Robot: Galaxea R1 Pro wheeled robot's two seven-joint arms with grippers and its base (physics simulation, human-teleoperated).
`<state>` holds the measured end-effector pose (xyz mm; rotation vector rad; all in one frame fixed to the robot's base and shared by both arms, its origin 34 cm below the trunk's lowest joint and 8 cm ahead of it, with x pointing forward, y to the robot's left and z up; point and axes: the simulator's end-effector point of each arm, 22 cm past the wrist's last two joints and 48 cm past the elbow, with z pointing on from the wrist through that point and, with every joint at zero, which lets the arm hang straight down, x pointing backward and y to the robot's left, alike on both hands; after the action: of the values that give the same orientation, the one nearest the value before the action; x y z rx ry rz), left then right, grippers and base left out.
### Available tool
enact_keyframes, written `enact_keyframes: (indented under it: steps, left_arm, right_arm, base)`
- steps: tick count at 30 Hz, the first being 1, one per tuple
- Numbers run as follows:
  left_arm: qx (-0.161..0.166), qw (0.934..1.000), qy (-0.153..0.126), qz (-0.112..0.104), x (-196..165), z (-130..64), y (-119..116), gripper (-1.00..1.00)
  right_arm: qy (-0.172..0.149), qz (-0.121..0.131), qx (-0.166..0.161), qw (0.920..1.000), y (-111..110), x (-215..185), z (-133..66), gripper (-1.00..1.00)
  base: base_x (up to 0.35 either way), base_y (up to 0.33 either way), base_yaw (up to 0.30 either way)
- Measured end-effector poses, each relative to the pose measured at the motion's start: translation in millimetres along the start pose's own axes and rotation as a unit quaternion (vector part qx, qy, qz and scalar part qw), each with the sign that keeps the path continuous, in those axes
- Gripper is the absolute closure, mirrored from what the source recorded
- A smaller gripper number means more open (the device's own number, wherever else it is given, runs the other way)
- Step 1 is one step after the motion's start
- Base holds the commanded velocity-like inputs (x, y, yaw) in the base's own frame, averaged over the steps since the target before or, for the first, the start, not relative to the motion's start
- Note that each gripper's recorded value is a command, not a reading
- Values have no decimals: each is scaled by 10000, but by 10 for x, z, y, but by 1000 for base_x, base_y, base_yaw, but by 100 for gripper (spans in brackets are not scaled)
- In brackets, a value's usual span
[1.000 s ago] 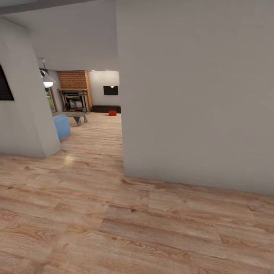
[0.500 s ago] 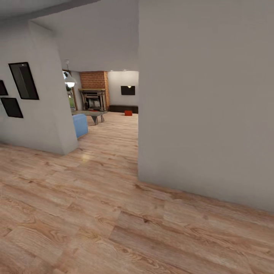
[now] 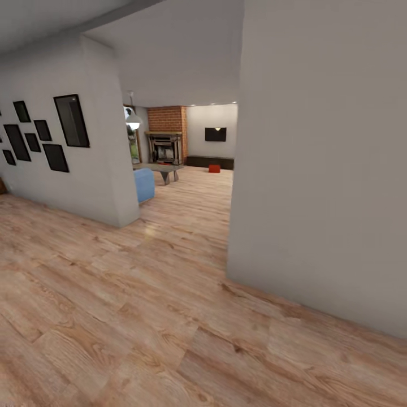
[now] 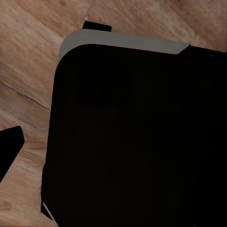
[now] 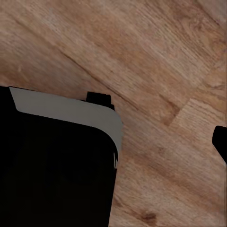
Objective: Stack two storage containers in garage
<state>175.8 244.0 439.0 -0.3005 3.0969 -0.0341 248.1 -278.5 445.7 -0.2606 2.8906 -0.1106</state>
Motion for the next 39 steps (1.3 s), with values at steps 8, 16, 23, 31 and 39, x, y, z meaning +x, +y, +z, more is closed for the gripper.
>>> enact_keyframes:
  steps: [8, 16, 23, 31, 39]
  left_arm:
    - [-1, 10000, 7, -1, 6, 0, 1, -100]
    - [-1, 10000, 11, -1, 9, 0, 1, -100]
    - [-1, 10000, 9, -1, 8, 0, 1, -100]
    - [-5, 10000, 13, -1, 9, 0, 7, -100]
    - [-7, 10000, 7, 6, 2, 0, 11, -100]
  right_arm:
    - [6, -7, -1, 10000, 1, 4, 0, -100]
    - [9, -8, -2, 10000, 2, 6, 0, -100]
    - [8, -10, -3, 10000, 2, 5, 0, -100]
    - [7, -13, -3, 10000, 2, 3, 0, -100]
    - [3, -13, -3, 10000, 2, 1, 0, -100]
  base:
    - [322, 0, 270]
    - [322, 0, 270]
    - [322, 0, 270]
    - [322, 0, 270]
    - [322, 0, 249]
